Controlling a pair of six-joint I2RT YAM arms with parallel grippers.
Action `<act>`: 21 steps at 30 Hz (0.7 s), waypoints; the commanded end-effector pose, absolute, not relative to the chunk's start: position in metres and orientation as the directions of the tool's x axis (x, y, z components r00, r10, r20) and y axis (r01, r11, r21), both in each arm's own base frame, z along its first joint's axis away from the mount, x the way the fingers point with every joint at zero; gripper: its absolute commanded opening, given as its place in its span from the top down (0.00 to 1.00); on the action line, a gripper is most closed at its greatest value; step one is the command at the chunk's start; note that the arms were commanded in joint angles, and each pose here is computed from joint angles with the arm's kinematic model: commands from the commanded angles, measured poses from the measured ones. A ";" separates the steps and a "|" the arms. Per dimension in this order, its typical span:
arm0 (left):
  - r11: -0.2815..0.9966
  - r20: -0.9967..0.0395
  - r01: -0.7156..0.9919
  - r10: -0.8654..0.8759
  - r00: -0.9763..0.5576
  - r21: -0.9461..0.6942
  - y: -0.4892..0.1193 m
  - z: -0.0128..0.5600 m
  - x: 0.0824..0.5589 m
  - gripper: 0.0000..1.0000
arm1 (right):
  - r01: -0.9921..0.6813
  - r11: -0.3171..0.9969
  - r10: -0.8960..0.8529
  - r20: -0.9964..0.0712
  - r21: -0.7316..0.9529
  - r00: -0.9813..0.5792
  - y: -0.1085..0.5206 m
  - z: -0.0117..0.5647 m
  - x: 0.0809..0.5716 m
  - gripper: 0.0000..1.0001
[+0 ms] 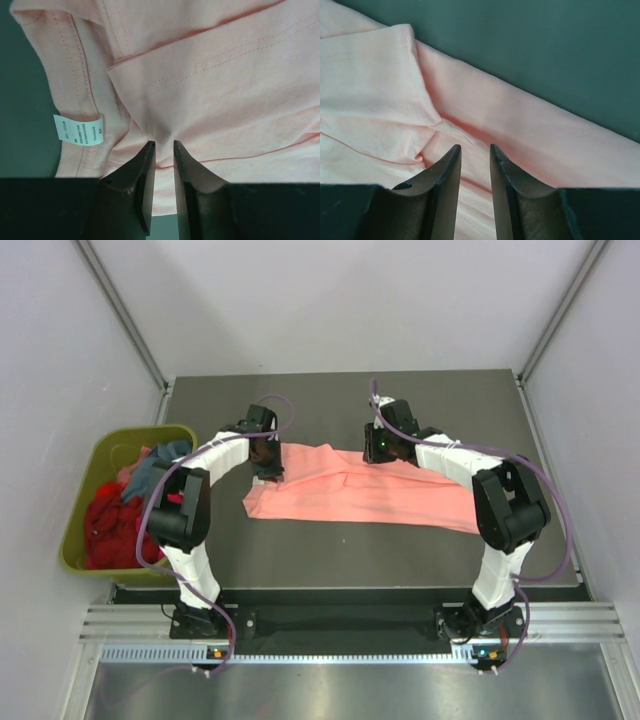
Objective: Fold and stack the t-shirts
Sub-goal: Fold the tshirt
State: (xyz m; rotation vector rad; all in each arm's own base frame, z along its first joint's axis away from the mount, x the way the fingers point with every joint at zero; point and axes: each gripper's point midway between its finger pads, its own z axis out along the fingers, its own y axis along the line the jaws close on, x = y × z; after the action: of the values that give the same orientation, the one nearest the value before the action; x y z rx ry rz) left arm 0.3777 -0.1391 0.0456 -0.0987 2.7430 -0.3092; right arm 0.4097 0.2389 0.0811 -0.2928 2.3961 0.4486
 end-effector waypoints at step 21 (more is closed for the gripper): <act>0.975 -0.375 -0.014 -0.099 -0.922 -0.224 -0.139 0.034 0.387 0.77 | -0.364 0.896 -0.083 -0.710 0.253 -0.699 0.253 0.109 0.418 0.69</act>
State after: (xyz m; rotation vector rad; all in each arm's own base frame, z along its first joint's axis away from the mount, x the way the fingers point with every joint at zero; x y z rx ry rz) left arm 0.3792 -0.1361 0.0381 -0.1040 2.7515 -0.2808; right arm 0.4100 0.2406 0.0827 -0.2969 2.3926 0.4586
